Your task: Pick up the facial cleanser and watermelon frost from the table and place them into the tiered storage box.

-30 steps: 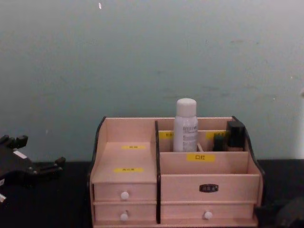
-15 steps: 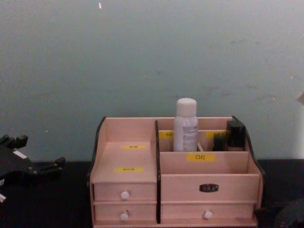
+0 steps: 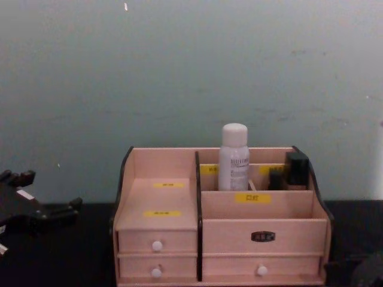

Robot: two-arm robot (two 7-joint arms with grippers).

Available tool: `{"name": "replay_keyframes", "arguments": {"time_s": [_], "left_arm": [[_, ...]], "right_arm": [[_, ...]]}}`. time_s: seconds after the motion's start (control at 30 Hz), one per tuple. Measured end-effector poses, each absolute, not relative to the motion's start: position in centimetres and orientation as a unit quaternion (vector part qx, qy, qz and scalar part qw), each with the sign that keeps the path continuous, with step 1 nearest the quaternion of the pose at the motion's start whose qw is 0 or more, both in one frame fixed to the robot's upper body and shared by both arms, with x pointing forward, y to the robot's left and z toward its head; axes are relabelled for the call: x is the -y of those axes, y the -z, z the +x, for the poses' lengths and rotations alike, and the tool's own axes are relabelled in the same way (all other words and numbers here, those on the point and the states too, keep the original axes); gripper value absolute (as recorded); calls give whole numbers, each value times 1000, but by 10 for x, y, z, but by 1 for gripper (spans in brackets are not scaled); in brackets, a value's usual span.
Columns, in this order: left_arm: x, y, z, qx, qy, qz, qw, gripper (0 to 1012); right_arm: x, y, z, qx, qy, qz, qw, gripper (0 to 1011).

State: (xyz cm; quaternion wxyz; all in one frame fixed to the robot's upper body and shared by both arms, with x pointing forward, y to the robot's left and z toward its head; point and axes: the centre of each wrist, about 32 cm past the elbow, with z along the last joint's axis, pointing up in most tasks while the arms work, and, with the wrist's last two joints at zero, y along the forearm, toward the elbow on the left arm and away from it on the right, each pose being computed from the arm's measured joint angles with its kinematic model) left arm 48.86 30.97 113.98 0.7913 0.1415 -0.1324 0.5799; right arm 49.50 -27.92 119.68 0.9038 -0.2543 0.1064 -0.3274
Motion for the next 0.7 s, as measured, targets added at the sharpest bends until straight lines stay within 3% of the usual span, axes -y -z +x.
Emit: {"name": "replay_keyframes", "arguments": {"time_s": [0.7], "left_arm": [[-310,-1140,489,132,-580,141,791,1001]], "right_arm": [[279,-1194,490,-112,329,-253,903,1002]]}}
